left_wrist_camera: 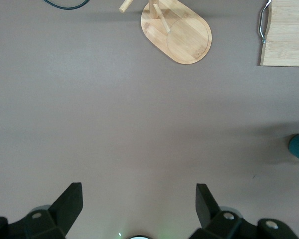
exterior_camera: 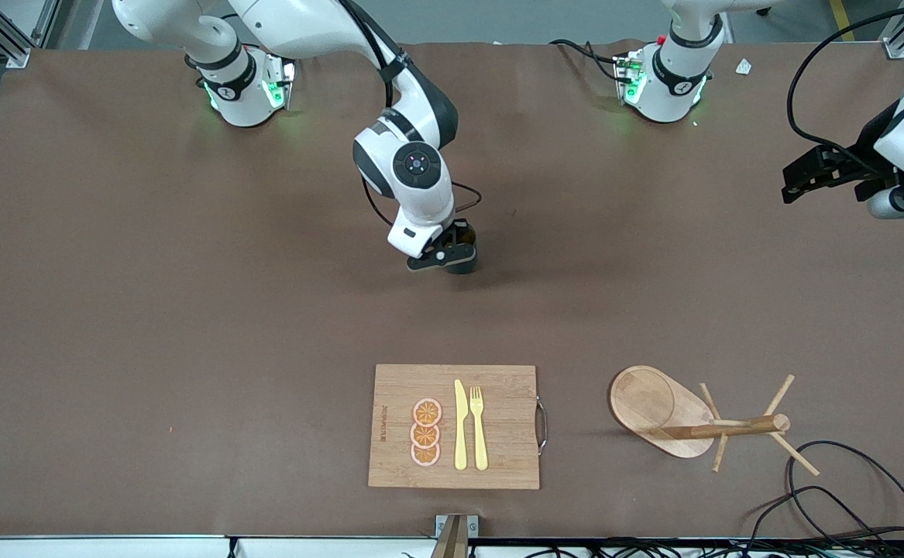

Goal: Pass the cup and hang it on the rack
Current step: 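Lift the teal mug with the right gripper and carry it toward center, then set the mug down upright and open the right gripper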

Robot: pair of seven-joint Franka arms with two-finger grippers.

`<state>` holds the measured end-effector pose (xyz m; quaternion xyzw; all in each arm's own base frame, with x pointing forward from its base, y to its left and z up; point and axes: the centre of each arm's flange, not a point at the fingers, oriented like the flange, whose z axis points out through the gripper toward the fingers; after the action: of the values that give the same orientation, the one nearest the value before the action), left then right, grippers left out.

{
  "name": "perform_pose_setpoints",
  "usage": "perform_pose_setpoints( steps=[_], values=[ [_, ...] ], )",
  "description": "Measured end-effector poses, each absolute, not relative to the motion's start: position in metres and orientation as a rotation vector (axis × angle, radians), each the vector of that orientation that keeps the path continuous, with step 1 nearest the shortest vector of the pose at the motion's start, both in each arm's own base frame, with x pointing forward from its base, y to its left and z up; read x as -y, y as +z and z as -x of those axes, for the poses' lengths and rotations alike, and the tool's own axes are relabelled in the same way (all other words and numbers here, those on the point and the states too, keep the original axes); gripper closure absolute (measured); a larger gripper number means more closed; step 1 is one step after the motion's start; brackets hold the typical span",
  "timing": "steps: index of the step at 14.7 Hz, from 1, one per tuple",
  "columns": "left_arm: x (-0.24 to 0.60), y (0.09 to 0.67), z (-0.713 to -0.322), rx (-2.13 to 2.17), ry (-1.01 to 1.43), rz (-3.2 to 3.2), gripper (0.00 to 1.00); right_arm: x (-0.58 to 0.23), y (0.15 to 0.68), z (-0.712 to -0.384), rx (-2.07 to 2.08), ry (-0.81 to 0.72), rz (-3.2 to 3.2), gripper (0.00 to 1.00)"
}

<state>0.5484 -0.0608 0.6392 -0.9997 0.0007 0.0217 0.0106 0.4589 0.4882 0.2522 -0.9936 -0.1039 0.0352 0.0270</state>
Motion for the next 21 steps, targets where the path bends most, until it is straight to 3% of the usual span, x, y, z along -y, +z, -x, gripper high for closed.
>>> perform_pose_setpoints(
  steps=[3,4,9,13,17,21],
  values=[
    [0.061,0.639,-0.549,-0.002,0.067,3.12,0.0,-0.489,0.253,-0.461,0.318,0.106,3.069,0.95],
    [0.061,0.639,-0.549,-0.002,0.066,3.12,0.0,-0.489,0.253,-0.462,0.315,0.104,3.069,0.88],
    [0.068,0.639,-0.548,-0.024,0.062,3.12,0.0,-0.489,0.272,-0.475,0.3,0.08,3.062,0.37],
    [0.113,0.639,-0.541,-0.133,0.063,3.117,0.0,-0.463,0.329,-0.499,0.352,0.124,3.059,0.0],
    [0.198,0.619,-0.527,-0.102,0.113,3.112,0.0,-0.365,0.386,-0.549,0.432,0.213,3.043,0.0],
    [0.269,0.585,-0.521,-0.054,0.131,3.103,0.0,-0.228,0.422,-0.596,0.236,0.292,3.045,0.0]
  ],
)
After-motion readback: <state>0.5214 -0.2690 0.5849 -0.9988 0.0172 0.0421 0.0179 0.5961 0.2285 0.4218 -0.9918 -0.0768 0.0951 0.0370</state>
